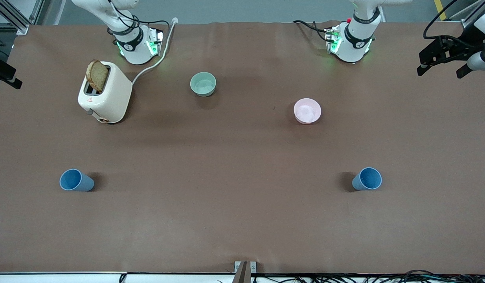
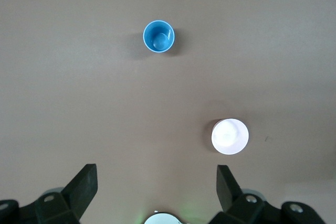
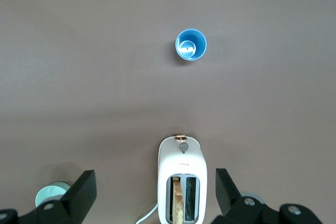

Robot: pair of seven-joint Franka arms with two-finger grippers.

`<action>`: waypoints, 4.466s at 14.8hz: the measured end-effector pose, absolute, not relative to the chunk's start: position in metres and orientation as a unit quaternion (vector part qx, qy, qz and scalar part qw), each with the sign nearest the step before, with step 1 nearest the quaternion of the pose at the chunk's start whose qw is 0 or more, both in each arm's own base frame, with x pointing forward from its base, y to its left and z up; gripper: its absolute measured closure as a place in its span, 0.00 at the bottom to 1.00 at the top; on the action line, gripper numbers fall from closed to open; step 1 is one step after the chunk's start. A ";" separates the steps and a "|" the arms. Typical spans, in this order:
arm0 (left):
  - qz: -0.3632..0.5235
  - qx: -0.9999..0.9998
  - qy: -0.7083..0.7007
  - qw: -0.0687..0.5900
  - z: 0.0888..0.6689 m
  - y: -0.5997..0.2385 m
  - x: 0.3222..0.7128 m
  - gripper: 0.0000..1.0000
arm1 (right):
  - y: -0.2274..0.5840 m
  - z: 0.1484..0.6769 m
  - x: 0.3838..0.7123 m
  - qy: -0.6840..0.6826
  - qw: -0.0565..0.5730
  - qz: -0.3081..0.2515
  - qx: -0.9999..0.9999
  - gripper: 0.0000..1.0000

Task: Stack blue cups with both arms

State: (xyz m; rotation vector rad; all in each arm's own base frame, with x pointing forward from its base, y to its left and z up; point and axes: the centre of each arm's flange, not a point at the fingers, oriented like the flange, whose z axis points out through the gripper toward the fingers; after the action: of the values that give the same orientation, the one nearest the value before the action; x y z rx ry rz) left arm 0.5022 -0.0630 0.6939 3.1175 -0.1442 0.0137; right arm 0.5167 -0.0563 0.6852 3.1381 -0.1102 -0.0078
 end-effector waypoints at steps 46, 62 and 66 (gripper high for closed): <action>-0.004 0.988 0.144 0.058 0.312 -0.153 0.632 0.95 | -0.192 0.263 0.673 0.063 -0.056 -0.022 0.996 0.94; -0.029 0.953 0.300 0.024 0.269 -0.456 0.494 0.95 | -0.105 0.598 0.574 0.005 -0.033 -0.028 0.999 0.95; -0.038 0.951 0.305 0.025 0.253 -0.478 0.489 0.88 | -0.102 0.622 0.546 -0.007 -0.021 -0.025 0.999 0.95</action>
State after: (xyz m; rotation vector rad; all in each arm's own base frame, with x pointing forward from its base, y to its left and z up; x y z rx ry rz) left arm 0.4885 -0.4779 0.2532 2.9407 0.9441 -0.1180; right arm 0.5462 -0.1015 0.6221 3.1825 -0.0223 -0.0789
